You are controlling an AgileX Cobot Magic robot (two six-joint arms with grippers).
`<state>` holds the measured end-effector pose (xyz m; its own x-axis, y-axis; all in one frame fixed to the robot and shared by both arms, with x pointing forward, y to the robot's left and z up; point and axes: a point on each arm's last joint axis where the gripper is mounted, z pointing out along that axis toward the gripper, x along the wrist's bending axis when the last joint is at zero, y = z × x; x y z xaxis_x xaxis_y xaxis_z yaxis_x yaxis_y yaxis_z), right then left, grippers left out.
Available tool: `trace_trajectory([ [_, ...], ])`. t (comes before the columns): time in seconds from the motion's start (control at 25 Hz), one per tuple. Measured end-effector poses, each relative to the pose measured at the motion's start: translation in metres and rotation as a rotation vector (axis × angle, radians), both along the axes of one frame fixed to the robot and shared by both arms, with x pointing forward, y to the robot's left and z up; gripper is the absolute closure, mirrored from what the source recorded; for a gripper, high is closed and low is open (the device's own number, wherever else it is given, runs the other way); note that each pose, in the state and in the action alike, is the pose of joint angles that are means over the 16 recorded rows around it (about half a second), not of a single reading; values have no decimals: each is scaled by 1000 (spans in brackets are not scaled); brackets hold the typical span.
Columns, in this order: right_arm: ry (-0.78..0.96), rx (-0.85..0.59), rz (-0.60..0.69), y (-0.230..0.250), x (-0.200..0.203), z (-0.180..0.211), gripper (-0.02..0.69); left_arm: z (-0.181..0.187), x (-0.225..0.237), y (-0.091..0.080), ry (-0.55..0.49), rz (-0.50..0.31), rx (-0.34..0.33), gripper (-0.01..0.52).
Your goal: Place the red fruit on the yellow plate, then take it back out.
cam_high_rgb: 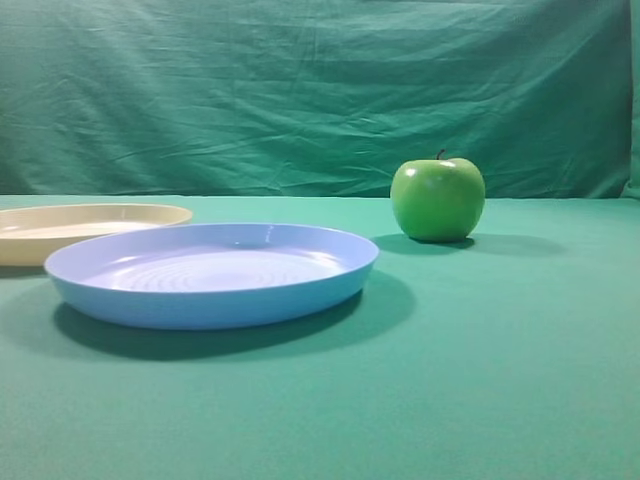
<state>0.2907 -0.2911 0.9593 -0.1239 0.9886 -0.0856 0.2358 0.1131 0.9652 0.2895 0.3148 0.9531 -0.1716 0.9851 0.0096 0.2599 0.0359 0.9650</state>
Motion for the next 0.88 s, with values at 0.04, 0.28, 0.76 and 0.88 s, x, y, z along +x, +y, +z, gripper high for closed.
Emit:
trace_trajectory([
  [0.04, 8, 4, -2, 0, 0, -3, 665, 0, 0, 0, 0, 0, 0, 514],
  [0.28, 40, 22, -7, 0, 1, -11, 665, 0, 0, 0, 0, 0, 0, 514],
  [0.76, 60, 24, -5, 0, 0, -13, 665, 0, 0, 0, 0, 0, 0, 514],
  [0.88, 60, 24, -5, 0, 0, -13, 665, 0, 0, 0, 0, 0, 0, 514],
])
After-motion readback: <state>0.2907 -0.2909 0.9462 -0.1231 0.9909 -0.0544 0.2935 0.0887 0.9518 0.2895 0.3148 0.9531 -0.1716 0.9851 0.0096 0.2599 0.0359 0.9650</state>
